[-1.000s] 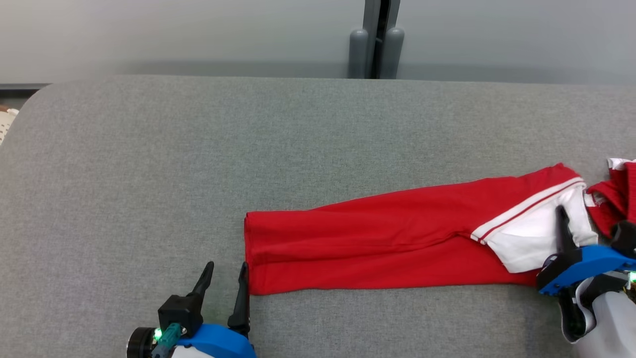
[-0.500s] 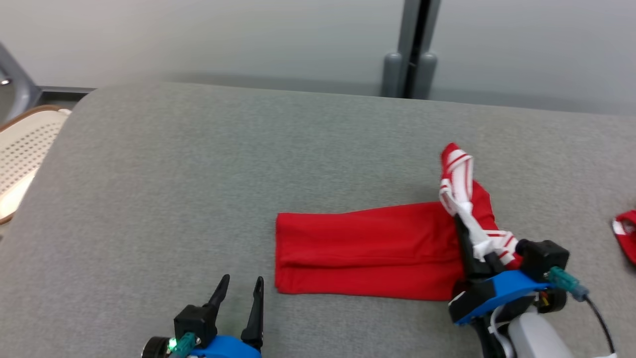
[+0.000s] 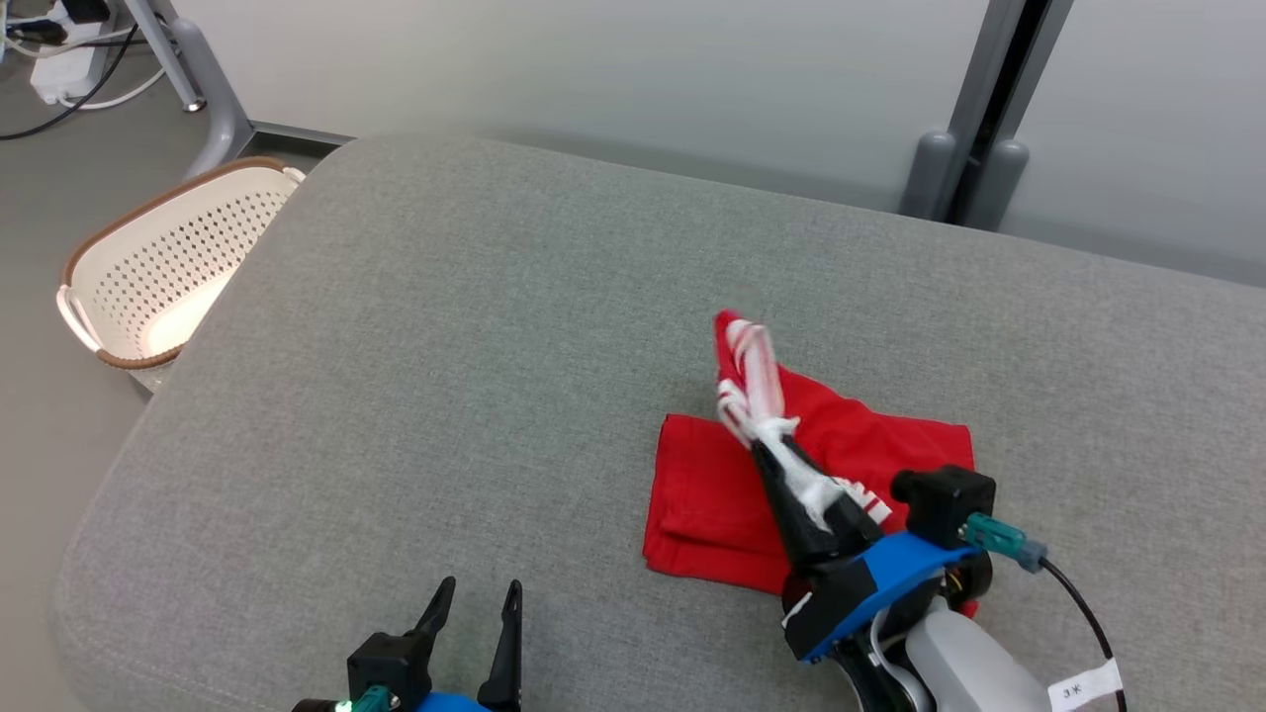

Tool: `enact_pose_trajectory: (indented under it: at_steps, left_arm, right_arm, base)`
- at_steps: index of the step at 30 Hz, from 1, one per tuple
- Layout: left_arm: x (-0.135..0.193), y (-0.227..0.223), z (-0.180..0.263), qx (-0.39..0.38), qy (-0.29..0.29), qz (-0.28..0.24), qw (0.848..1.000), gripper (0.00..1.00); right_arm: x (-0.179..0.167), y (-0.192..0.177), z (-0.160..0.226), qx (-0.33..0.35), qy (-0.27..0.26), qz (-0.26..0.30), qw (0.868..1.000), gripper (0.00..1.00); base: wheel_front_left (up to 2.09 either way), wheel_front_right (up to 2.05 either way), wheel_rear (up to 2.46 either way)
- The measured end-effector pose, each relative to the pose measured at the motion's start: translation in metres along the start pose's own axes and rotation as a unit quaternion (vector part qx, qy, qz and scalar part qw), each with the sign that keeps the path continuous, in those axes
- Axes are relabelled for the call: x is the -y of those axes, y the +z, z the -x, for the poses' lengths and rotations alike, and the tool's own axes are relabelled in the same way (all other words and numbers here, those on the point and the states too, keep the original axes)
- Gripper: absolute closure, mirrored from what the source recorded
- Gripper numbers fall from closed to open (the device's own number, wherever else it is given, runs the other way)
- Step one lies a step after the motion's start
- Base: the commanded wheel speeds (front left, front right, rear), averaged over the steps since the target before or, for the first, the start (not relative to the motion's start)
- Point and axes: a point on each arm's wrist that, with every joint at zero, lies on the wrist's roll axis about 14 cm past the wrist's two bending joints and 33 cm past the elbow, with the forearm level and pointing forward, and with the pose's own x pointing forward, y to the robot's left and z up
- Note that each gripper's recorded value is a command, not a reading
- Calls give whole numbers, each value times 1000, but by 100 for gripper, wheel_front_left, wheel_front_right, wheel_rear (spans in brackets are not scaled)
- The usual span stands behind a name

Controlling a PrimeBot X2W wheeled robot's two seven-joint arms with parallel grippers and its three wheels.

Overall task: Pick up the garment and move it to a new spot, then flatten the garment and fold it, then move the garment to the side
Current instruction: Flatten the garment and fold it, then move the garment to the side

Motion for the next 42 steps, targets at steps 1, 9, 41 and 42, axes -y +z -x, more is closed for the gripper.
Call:
enact_pose_trajectory:
  at_steps: [1,9,41,42]
  left_arm:
    - [-1,0,0,1,2,0,1000,0]
    - [24,17,-24,18,-40,-14,999,0]
    - [63,35,-26,50,-98,-47,993,0]
    - [61,34,-26,48,-96,-46,993,0]
  right_arm:
    - [-2,4,-1,4,3,0,1000,0]
    - [82,41,55,62,-137,51,987,0]
    - [136,0,182,16,-289,90,953,0]
    - [134,-5,178,8,-284,86,955,0]
  base:
    - [0,0,0]
    - [0,0,0]
    - [0,0,0]
    - [0,0,0]
